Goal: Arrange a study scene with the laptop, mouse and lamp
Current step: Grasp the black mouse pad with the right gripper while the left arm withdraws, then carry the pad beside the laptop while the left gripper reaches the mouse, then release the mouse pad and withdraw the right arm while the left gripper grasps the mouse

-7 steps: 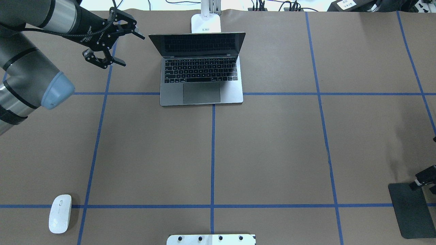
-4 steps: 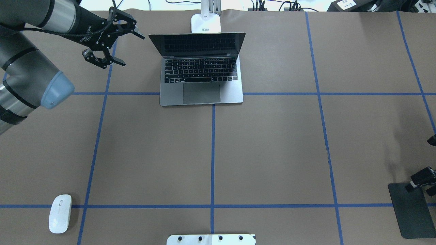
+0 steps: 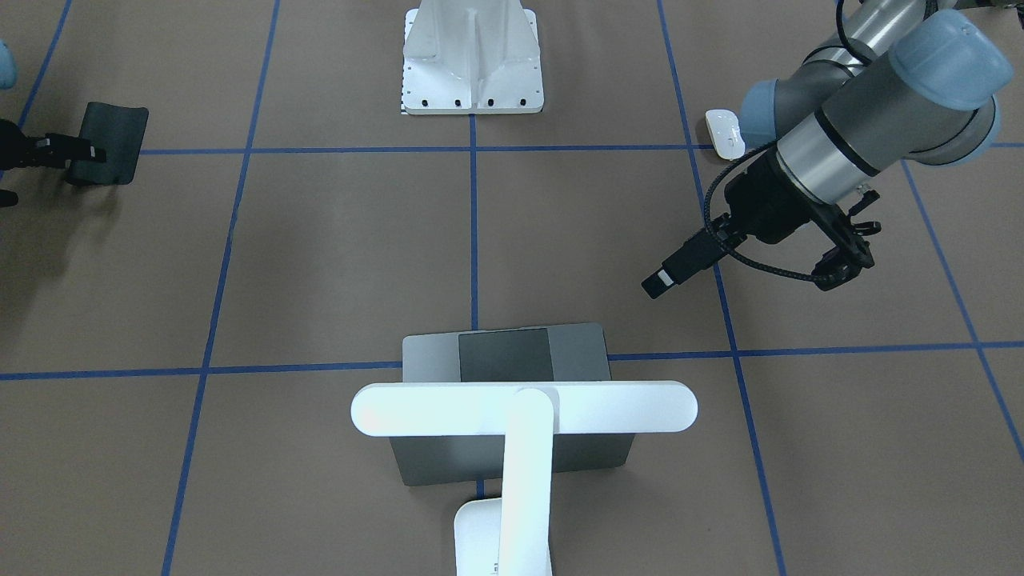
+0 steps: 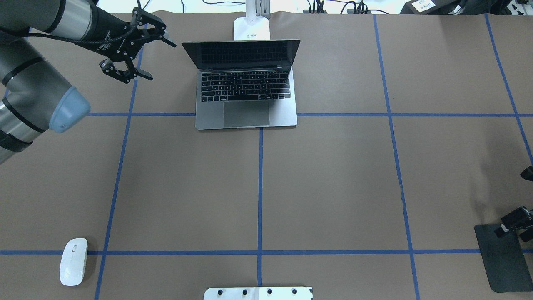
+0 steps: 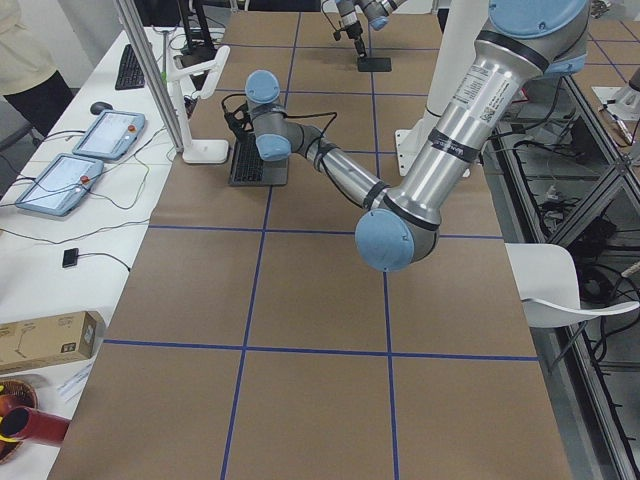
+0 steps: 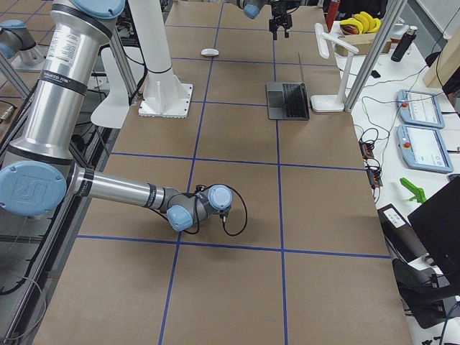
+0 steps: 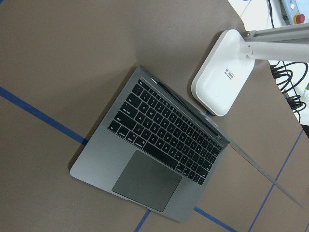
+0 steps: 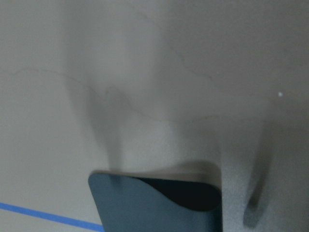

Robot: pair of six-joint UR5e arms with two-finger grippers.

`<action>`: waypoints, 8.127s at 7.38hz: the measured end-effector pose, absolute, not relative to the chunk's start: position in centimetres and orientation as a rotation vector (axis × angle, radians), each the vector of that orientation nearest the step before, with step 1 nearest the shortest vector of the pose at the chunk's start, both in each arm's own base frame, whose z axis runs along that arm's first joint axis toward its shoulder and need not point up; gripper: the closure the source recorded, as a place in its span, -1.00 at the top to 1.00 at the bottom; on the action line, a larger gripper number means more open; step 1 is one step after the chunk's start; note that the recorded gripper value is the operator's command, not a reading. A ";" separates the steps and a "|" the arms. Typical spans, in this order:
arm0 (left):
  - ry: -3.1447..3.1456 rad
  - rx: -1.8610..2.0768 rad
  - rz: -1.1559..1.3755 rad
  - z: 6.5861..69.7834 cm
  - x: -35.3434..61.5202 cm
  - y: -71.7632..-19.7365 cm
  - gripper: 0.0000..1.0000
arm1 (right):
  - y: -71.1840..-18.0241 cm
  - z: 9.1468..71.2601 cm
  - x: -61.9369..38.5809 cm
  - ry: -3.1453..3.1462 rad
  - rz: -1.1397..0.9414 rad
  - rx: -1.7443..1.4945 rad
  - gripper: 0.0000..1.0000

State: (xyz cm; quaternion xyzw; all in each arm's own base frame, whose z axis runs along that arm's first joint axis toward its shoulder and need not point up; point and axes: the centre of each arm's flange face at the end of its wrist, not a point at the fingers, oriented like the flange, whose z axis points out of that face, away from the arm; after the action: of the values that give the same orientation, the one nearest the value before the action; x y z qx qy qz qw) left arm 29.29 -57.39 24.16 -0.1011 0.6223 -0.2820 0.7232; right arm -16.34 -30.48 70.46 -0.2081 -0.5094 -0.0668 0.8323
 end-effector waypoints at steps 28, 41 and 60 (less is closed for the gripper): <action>1.004 0.042 -0.191 49.0 17.8 -53.2 1.00 | -46.7 39.6 -15.8 -1.025 0.123 -0.061 -1.00; 0.844 -0.071 -0.023 48.6 32.9 -31.0 1.00 | -60.0 30.8 -30.0 -0.717 0.099 0.004 -1.00; 0.856 -0.083 0.047 49.6 30.1 -24.5 1.00 | -66.7 22.3 -36.4 -0.737 0.142 0.009 1.00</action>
State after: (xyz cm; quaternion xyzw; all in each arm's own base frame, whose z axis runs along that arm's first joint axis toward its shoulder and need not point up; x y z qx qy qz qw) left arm 30.07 -24.54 49.63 -0.0403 0.4147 0.0230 0.9088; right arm -36.35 -66.70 22.27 0.0042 -0.3600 0.0694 0.9304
